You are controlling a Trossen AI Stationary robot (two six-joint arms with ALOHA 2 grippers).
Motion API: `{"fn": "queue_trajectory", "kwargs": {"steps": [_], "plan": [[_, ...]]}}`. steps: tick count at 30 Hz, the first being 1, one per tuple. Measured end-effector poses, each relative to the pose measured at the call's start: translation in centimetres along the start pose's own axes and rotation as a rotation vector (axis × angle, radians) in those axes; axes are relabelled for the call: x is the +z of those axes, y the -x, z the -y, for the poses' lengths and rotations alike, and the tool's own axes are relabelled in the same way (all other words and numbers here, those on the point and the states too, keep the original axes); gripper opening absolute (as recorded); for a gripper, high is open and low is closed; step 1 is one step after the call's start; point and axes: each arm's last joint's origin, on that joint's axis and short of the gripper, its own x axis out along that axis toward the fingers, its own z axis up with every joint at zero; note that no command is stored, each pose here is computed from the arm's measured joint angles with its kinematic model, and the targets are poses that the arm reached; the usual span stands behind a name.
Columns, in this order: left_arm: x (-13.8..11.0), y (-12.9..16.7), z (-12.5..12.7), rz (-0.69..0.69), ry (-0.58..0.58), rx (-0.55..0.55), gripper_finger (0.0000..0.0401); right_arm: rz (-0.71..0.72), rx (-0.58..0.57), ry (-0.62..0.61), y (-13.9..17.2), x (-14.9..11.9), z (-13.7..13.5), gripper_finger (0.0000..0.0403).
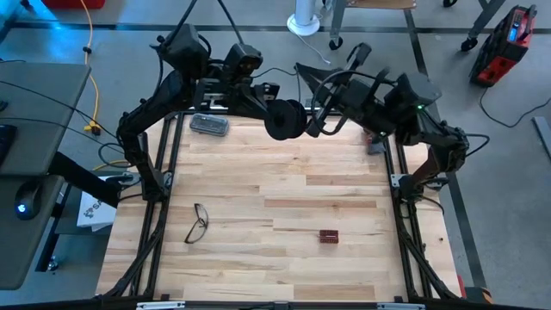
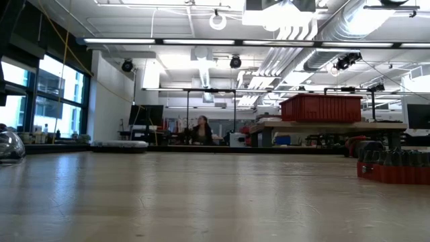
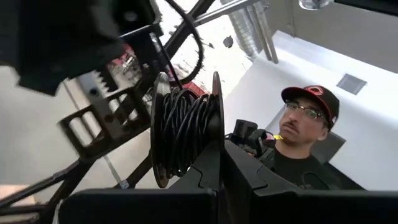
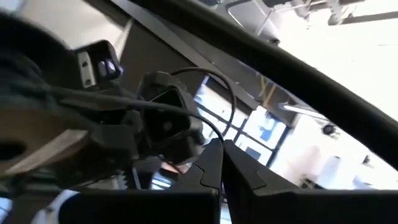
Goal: Coil cords
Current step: Coil the black wire into the spool
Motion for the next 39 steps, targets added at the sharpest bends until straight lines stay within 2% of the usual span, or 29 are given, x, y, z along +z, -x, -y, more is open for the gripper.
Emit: {"fn": "queue_trajectory", "kwargs": {"steps": [8,11,19,23,33,39], "plan": [[0.2,0.0,0.2,0.03,-0.025,-0.009,0.0,0.049,0.086,-0.135,-0.3,-0.4,0.1,0.0],[0.1,-0.2,0.2,0.028,-0.023,-0.01,0.0,0.068,0.112,-0.177,-0.3,-0.3,0.0,0.0013],[-0.4,-1.3,0.2,0.014,0.004,-0.041,0.0001,0.022,0.132,-0.235,-0.6,-1.2,0.3,0.0138],[-0.5,-1.9,0.6,0.026,-0.034,-0.081,0.0001,0.007,0.087,-0.245,-0.8,-1.3,0.6,0.0173],[0.2,-2.0,1.1,0.112,-0.117,-0.168,0.0001,-0.048,0.081,-0.267,-0.8,-1.8,0.5,0.0178],[0.2,-2.0,1.2,0.127,-0.118,-0.169,0.0001,-0.053,0.072,-0.262,-1.0,-2.1,0.7,0.0165]]}}
